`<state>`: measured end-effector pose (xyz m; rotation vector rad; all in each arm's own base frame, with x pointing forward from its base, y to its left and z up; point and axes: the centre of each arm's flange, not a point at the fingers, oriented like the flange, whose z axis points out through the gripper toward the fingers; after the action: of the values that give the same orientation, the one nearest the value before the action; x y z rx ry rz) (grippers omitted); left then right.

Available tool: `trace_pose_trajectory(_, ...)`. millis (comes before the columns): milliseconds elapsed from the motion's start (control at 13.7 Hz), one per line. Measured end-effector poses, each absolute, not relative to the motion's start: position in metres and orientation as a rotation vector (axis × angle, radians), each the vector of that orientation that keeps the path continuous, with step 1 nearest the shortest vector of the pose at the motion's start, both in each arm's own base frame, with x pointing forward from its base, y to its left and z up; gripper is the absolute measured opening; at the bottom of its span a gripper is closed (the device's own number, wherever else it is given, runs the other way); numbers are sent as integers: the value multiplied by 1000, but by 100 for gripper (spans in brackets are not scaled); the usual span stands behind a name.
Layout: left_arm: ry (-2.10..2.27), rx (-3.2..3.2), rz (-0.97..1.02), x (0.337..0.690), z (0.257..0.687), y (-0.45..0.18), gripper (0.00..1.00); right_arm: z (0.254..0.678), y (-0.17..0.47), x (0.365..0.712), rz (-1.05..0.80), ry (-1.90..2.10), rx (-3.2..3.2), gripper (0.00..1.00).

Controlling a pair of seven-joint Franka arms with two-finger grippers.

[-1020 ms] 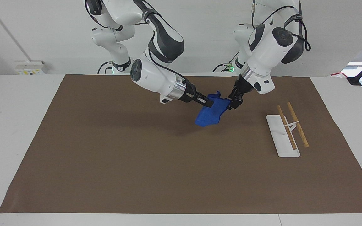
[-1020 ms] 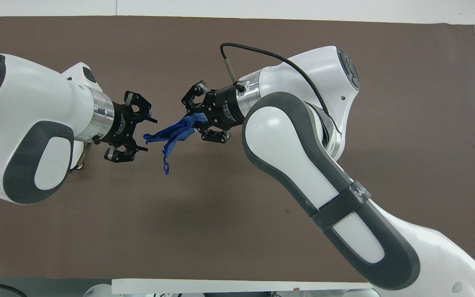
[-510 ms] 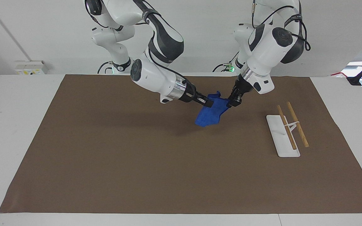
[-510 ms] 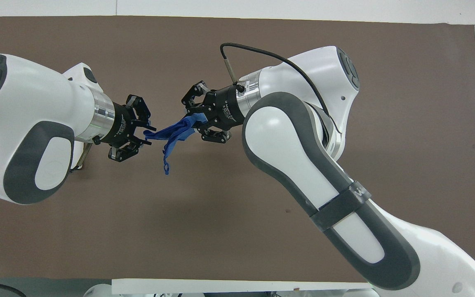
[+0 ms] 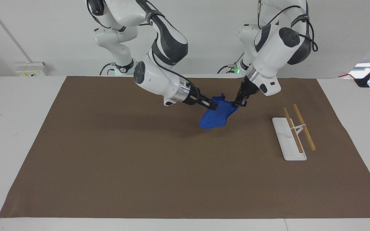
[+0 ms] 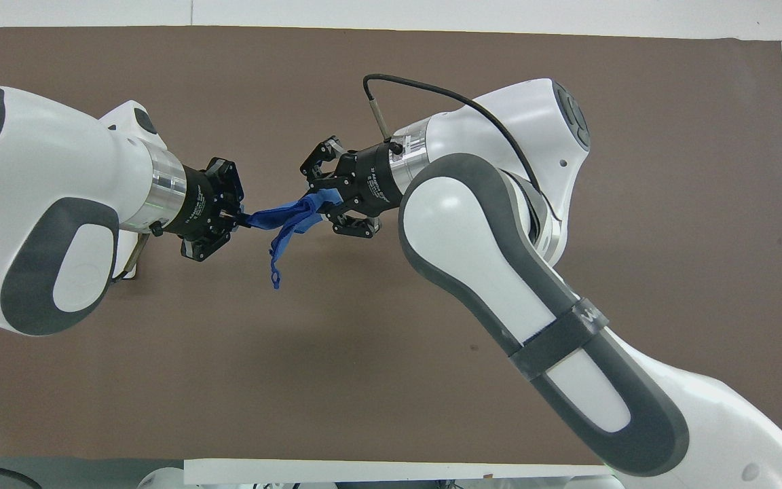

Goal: Right arm passes towel to left arm to hang
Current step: 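Close the left gripper on the towel held by the right gripper, then pull the towel with the left gripper while the right gripper withdraws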

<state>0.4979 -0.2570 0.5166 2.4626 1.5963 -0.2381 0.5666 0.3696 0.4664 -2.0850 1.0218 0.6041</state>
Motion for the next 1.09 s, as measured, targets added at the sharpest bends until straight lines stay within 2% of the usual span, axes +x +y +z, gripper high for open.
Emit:
trace_pose_trajectory(73, 1593, 2457, -231, 500, 521, -257, 3, 467, 369, 566, 604, 1022, -2085, 12)
trace_pose_trajectory(146, 1591, 2451, -225, 502, 524, -257, 3, 467, 369, 566, 599, 1017, -2087, 18)
trace_pose_trajectory(364, 1580, 2435, -204, 507, 535, -257, 3, 469, 362, 567, 475, 914, -2228, 54)
trace_pose_trajectory(656, 1540, 2475, -53, 515, 578, -253, 3, 486, 305, 586, 70, 667, -2628, 98)
trace_pose_trajectory(801, 1521, 2568, 81, 518, 592, -245, 3, 493, 250, 602, -56, 485, -2823, 100)
trace_pose_trajectory(947, 1457, 2671, 160, 521, 595, -235, 3, 508, 189, 612, -58, 329, -2956, 100)
trace_pose_trajectory(1093, 1401, 2755, 185, 534, 593, -200, 3, 544, 125, 611, -26, 221, -3077, 100)
